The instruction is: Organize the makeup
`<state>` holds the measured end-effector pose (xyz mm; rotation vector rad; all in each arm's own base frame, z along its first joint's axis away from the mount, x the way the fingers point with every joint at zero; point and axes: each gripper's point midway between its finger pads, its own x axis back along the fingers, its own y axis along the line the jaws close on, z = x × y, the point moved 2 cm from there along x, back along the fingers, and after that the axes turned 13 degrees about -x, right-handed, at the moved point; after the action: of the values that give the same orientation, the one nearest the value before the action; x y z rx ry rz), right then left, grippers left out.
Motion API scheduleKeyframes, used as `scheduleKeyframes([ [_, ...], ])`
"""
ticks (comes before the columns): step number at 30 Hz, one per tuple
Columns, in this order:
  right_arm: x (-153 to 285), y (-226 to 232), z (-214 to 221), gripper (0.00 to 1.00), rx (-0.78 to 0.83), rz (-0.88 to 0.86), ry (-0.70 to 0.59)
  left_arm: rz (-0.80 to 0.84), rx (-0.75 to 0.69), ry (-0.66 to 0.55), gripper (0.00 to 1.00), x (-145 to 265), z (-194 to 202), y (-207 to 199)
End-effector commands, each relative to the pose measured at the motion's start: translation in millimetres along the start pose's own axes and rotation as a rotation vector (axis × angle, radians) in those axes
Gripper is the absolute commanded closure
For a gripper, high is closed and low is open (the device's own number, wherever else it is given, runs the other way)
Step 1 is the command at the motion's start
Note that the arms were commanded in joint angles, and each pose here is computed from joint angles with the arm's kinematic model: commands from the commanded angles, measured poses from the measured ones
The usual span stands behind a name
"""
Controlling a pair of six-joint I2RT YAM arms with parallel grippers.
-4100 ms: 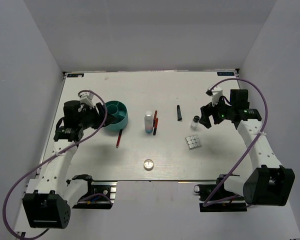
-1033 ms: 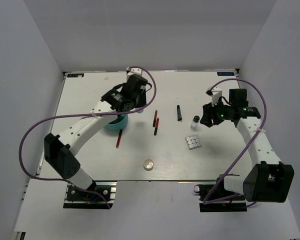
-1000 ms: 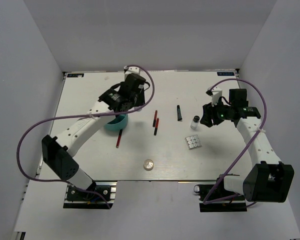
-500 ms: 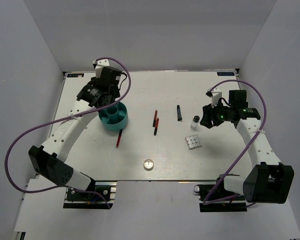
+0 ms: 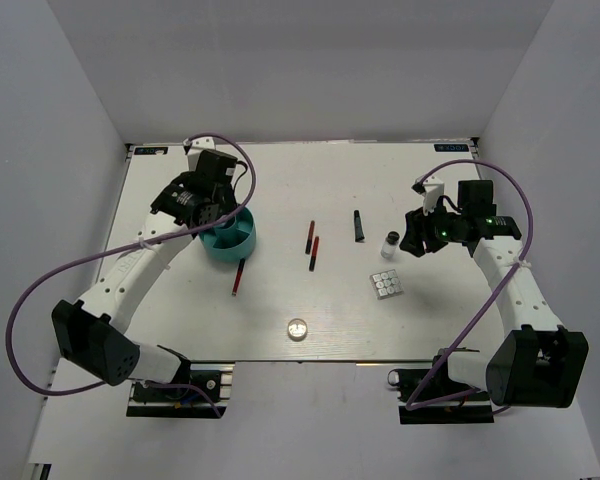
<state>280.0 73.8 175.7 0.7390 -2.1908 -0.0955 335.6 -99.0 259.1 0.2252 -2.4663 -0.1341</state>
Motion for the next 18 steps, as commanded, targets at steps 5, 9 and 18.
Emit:
scheduleKeyframes([
  [5, 4.0, 5.7, -4.1, 0.42, 0.012, -0.014, -0.034, 0.049, 0.050, -0.071, 1.00, 11.4, -15.6, -0.1],
  [9, 3.4, 5.4, -3.7, 0.42, 0.011, -0.014, -0.032, 0.060, 0.035, -0.064, 1.00, 9.7, -15.4, -3.1],
  [18, 2.7, 5.3, -2.5, 0.42, 0.007, -0.014, -0.032, 0.050, 0.014, -0.015, 0.66, -5.0, 1.1, -8.5],
])
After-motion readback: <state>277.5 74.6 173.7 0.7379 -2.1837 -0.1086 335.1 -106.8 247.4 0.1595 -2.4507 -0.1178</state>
